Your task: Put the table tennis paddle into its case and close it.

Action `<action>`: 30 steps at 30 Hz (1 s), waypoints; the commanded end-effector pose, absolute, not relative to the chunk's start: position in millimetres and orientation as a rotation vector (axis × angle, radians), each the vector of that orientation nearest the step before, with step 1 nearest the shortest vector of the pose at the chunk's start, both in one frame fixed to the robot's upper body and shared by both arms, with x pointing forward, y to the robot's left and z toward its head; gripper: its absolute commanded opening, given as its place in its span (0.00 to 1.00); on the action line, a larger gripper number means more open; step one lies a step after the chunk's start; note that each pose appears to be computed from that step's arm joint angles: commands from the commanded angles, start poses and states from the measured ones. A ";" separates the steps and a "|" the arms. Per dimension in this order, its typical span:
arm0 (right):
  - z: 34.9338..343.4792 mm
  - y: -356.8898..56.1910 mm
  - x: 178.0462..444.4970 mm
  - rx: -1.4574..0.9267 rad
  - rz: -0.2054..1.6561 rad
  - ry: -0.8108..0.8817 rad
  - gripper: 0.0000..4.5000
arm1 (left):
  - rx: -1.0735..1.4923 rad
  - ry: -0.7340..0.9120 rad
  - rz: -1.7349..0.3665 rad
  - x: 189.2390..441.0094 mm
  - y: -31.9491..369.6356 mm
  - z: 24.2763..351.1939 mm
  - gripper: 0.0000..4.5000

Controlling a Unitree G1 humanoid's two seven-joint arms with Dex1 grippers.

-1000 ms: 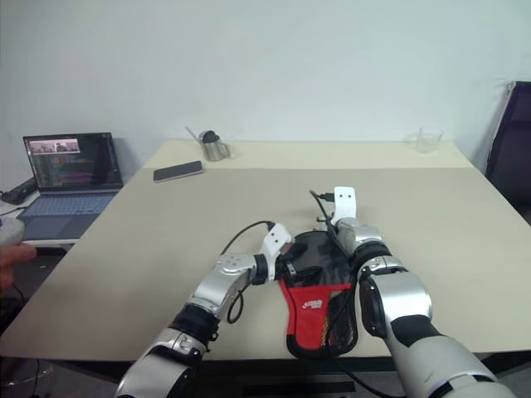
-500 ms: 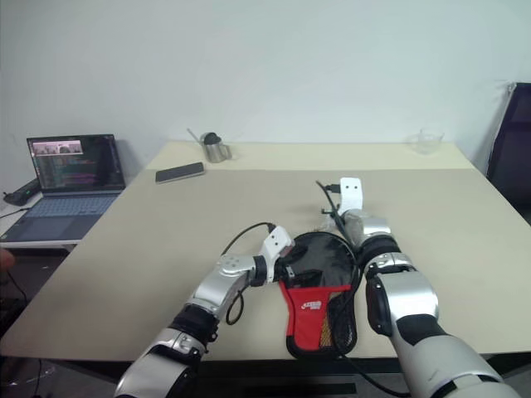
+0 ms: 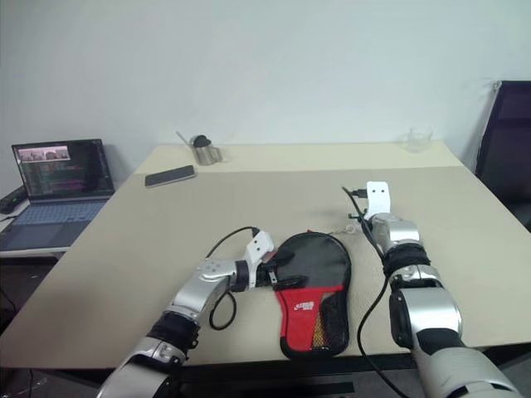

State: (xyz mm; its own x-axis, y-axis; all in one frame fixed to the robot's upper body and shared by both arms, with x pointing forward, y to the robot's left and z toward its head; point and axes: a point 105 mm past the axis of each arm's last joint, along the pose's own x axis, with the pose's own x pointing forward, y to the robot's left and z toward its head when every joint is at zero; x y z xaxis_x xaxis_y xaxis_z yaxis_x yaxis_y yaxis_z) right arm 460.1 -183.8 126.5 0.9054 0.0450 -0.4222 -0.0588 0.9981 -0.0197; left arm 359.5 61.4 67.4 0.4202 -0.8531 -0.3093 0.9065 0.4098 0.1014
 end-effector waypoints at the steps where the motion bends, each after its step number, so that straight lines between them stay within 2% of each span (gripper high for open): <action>1: 148.2 -208.1 452.1 -0.098 0.029 0.390 0.10 | 0.302 0.472 -1.076 345.8 90.5 11.2 1.00; 5: 150.8 -208.4 428.6 -0.162 0.119 0.411 0.10 | 0.319 0.477 -1.065 351.7 91.3 12.0 1.00; 15: 127.9 -189.0 325.8 -0.389 0.550 0.611 0.09 | 0.336 0.502 -1.073 356.7 91.7 10.3 1.00; 21: 118.0 -185.4 295.2 -0.533 0.713 0.651 0.09 | 0.330 0.513 -1.104 352.9 86.0 8.9 1.00; 27: 117.2 -168.9 250.9 -0.622 1.035 0.625 0.09 | 0.349 0.523 -1.100 355.3 86.7 8.8 1.00; 30: 114.8 -160.1 218.9 -0.610 1.237 0.636 0.09 | 0.353 0.527 -1.102 355.8 85.9 8.5 1.00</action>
